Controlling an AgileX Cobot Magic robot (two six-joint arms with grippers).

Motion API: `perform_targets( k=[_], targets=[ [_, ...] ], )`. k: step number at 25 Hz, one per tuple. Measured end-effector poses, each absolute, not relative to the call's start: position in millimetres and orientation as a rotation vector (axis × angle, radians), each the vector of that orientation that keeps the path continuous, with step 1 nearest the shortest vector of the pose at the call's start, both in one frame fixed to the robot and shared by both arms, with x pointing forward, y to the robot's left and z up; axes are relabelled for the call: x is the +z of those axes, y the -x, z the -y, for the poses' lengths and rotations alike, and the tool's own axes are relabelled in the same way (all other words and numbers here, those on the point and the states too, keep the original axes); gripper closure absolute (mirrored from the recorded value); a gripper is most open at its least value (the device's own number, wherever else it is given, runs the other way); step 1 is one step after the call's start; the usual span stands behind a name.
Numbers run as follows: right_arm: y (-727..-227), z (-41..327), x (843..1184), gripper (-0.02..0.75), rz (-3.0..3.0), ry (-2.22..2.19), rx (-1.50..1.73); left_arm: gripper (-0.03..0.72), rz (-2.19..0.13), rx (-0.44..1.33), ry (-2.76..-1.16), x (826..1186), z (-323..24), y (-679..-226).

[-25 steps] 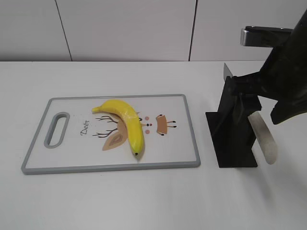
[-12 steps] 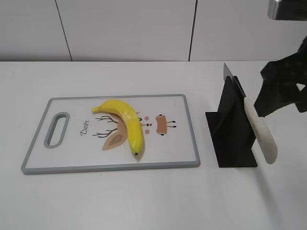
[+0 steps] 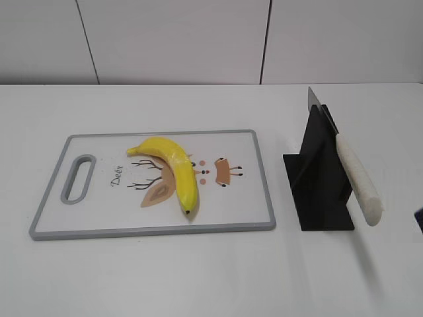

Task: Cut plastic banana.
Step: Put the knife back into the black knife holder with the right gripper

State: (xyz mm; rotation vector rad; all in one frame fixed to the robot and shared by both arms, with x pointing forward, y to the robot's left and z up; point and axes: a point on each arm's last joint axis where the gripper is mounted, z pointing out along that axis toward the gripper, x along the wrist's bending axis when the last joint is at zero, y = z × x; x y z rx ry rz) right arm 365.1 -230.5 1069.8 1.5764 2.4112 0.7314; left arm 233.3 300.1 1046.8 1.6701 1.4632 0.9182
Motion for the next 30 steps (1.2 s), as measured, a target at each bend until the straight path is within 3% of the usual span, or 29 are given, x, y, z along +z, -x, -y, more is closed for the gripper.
perform_targets(
  k=[7,23,30],
  targets=[
    [-312,255,1048,0.154,-2.329,-1.491,0.854,0.109,-1.463,0.919,-1.669,1047,-300,-233],
    [-235,291,1058,0.156,-1.973,-1.213,1.254,0.109,-1.462,0.919,-1.669,1047,-300,-233],
    [-229,291,1057,0.156,-1.924,-1.225,1.292,0.109,-1.467,0.923,-1.667,1047,-300,-233]
  ],
)
